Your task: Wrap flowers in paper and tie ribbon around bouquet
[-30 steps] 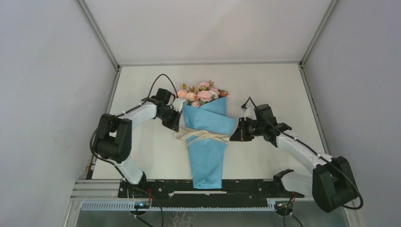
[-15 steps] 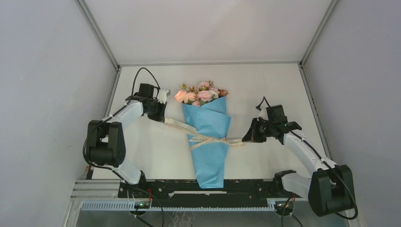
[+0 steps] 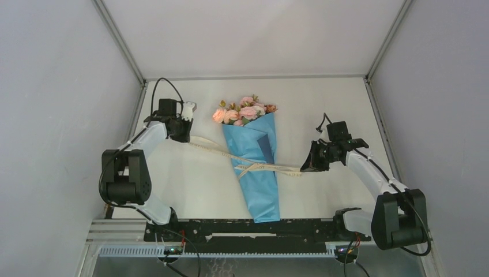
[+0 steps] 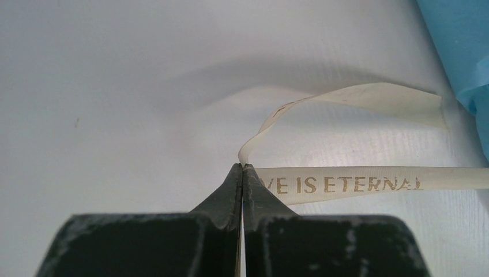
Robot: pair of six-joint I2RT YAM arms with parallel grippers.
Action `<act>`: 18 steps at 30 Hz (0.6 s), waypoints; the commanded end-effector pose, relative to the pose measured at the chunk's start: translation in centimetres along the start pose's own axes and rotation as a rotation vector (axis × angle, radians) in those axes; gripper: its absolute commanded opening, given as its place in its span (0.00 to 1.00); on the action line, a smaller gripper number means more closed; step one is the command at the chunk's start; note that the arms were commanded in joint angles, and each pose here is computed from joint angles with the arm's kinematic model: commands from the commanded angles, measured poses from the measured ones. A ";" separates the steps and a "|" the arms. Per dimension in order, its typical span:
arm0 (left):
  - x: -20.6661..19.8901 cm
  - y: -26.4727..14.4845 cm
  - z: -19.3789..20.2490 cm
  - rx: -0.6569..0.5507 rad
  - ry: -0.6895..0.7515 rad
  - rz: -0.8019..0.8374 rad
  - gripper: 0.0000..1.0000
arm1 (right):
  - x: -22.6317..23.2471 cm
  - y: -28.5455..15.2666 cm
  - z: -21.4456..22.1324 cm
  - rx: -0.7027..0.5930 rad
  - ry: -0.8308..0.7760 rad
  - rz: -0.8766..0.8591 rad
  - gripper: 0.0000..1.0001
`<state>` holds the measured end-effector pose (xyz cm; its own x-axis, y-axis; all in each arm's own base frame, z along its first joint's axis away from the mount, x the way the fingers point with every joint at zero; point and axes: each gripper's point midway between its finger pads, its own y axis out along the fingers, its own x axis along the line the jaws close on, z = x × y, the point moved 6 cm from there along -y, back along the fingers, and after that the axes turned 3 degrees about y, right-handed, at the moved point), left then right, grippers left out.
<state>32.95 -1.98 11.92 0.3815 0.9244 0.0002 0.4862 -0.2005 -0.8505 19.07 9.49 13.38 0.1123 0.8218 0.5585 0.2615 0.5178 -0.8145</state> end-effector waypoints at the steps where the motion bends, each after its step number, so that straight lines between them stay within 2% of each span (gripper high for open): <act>1: 1.4 -1.9 -2.1 -0.112 0.049 -0.078 0.00 | 1.4 0.0 -0.7 -0.049 -0.037 -0.038 0.02; 2: 1.0 -2.0 -2.1 -0.123 0.050 -0.056 0.00 | 2.0 0.2 -0.9 -0.053 -0.055 -0.067 0.09; 4: 0.3 -2.2 -2.2 -0.143 0.045 -0.014 0.00 | 2.5 0.7 -1.3 -0.053 -0.077 -0.058 0.34; 5: 0.0 -2.4 -2.3 -0.148 0.044 0.005 0.00 | 2.3 0.7 -1.6 -0.049 -0.082 -0.012 0.41; 7: -0.9 -2.6 -2.3 -0.154 0.054 0.048 0.00 | 1.8 0.0 -2.6 -0.089 -0.096 0.116 0.47; 10: -2.0 -3.0 -2.2 -0.172 0.073 0.095 0.00 | 3.3 -1.7 -3.6 -0.204 -0.185 0.154 0.49; 12: -2.4 -3.3 -2.3 -0.187 0.075 0.112 0.00 | 6.0 -2.3 -2.9 -0.244 -0.331 0.048 0.45; 15: -2.8 -3.5 -2.4 -0.194 0.068 0.127 0.00 | 9.4 -2.4 -0.3 -0.229 -0.547 -0.129 0.40; 17: -3.0 -3.6 -2.3 -0.193 0.066 0.137 0.00 | 9.6 -2.0 0.9 -0.234 -0.564 -0.152 0.40; 18: -3.0 -3.7 -2.3 -0.194 0.064 0.140 0.00 | 8.9 -1.8 0.8 -0.256 -0.493 -0.114 0.40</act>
<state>32.63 -4.09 15.65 0.4738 0.8795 -0.0438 0.5623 -0.3405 -0.7535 19.10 15.40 19.15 -0.3272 0.8284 0.4547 0.4145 0.5582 -0.7187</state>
